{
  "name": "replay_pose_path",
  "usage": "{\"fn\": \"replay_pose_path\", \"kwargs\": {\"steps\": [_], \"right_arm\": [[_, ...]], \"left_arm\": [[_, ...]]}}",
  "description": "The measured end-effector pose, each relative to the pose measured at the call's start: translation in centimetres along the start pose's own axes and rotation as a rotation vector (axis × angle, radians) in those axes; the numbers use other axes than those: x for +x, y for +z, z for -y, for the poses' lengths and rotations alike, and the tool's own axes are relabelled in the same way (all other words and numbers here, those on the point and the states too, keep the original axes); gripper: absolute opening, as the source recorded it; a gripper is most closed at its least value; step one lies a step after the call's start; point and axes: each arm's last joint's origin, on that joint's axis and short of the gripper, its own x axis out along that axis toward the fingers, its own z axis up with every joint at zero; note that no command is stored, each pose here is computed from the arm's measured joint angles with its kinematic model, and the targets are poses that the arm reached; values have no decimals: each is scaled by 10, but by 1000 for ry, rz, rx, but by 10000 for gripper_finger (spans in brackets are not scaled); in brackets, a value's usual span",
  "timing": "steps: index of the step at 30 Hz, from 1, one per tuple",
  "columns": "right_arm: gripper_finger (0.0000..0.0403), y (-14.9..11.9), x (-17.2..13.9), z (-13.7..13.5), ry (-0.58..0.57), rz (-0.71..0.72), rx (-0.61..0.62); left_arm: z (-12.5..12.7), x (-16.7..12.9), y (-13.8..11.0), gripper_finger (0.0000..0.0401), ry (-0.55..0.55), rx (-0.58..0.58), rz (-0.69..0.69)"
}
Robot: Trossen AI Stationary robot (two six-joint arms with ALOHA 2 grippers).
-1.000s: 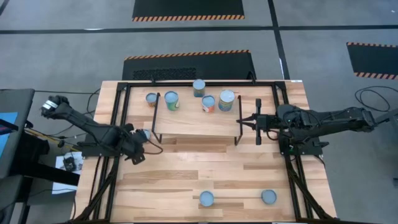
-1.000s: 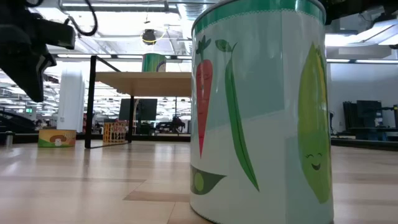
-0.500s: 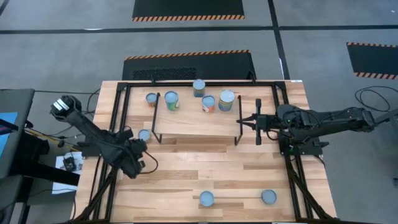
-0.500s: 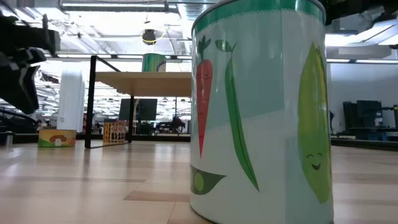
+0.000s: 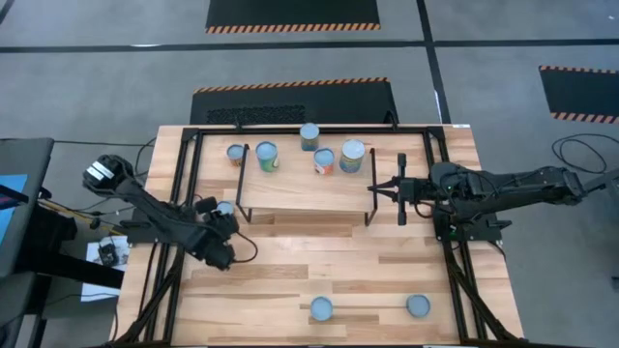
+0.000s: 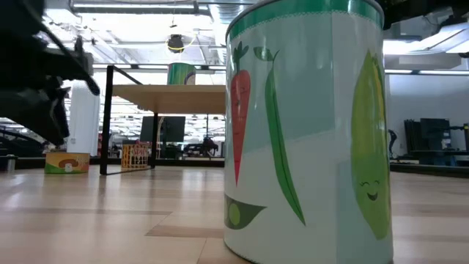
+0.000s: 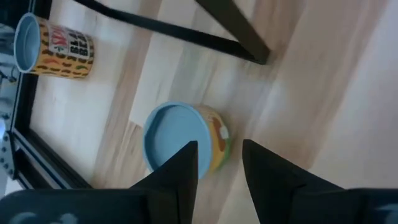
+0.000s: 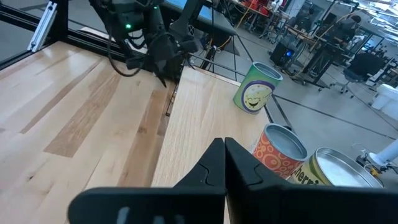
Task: Pick and place cans onto a shelf
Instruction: Put the yellow can on the shelf
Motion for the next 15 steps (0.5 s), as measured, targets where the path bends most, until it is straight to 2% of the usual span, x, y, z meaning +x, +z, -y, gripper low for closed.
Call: {"fn": "replay_pose_path", "kwargs": {"steps": [5,11,15], "right_arm": [[11,0,0,0,0,0,0],[11,0,0,0,1,0,0],[11,0,0,0,1,0,0]], "left_arm": [[-6,7,7,130,-17,-12,-70],[-8,12,14,172,-33,23,-66],[-12,15,17,182,-28,24,-82]]}}
